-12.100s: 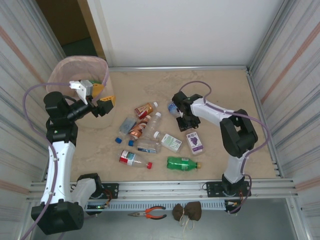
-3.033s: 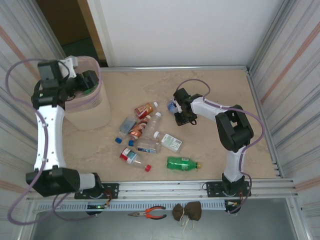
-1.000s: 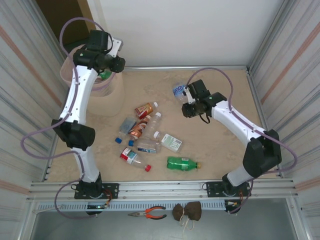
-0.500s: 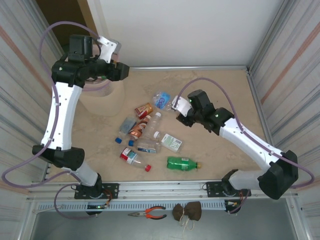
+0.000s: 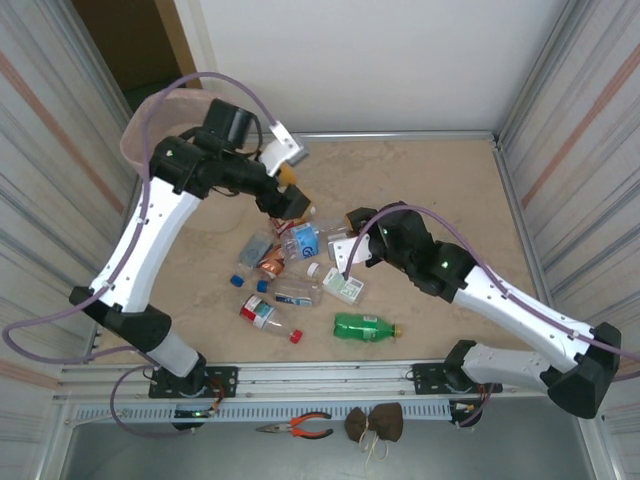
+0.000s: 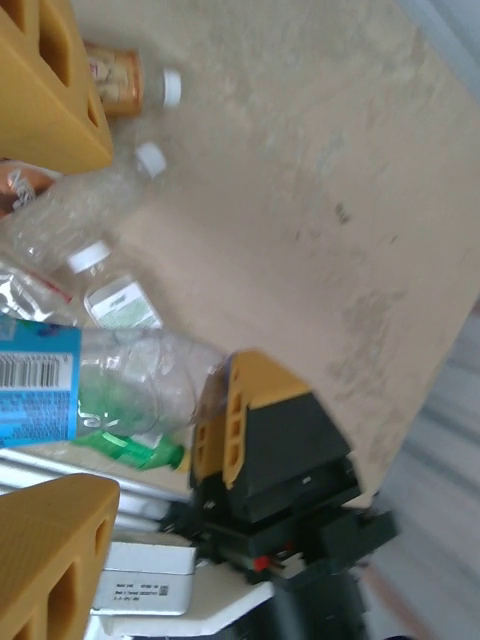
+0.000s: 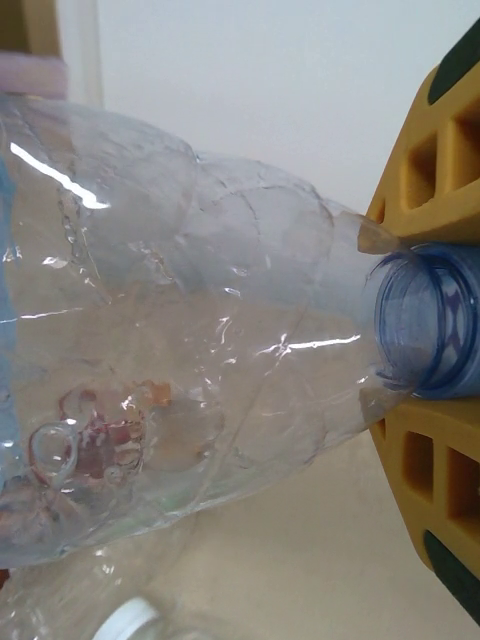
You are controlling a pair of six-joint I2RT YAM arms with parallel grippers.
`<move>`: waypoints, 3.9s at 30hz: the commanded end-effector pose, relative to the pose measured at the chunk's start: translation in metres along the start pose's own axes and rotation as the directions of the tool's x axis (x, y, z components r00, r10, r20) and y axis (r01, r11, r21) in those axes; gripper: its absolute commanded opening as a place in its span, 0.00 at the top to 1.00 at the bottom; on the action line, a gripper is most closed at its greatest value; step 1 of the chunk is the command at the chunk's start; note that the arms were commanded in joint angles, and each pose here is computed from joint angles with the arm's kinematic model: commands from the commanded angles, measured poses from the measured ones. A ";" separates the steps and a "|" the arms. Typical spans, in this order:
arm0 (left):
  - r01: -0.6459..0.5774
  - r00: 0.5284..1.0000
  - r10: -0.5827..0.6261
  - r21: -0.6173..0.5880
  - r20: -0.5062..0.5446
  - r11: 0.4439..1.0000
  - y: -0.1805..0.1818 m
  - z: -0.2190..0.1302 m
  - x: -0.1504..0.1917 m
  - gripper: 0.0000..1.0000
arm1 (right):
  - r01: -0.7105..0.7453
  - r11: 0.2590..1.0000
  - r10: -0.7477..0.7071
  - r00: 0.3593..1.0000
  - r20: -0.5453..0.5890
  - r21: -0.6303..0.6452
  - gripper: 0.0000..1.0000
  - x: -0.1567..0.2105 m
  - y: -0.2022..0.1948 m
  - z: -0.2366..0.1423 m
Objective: Put the plastic bottles in the bin
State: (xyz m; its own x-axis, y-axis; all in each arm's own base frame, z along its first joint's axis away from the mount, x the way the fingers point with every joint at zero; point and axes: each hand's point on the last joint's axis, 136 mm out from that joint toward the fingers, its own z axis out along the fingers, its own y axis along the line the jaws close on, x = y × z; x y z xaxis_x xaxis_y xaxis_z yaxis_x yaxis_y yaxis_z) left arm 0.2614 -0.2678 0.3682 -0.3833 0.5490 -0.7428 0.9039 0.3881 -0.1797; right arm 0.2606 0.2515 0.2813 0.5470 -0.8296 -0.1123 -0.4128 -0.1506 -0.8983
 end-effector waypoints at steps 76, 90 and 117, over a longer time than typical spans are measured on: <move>0.374 0.918 -0.223 -0.535 0.327 0.758 0.199 -0.165 -0.005 0.58 | -0.143 0.988 0.135 0.984 0.113 0.062 0.41 -0.018 -0.005 -0.079; 0.642 0.764 -0.432 -0.494 0.480 0.586 0.302 -0.179 0.050 0.59 | -0.151 0.988 0.146 0.984 0.105 0.040 0.41 -0.018 0.004 -0.073; 0.672 0.699 -0.675 -0.542 0.237 0.505 0.352 -0.090 0.170 0.45 | -0.184 0.983 0.183 0.980 0.075 0.014 0.41 -0.009 0.020 -0.070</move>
State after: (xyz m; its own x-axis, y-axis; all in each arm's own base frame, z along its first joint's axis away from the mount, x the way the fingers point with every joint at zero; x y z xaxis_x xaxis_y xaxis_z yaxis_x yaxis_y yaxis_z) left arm 0.4986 0.0286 0.2345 -0.8374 -0.0757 -0.5413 0.0822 0.9617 -0.2616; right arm 0.1964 0.2185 0.2983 0.5327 -0.7986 -0.2802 -0.4731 -0.0064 -0.8810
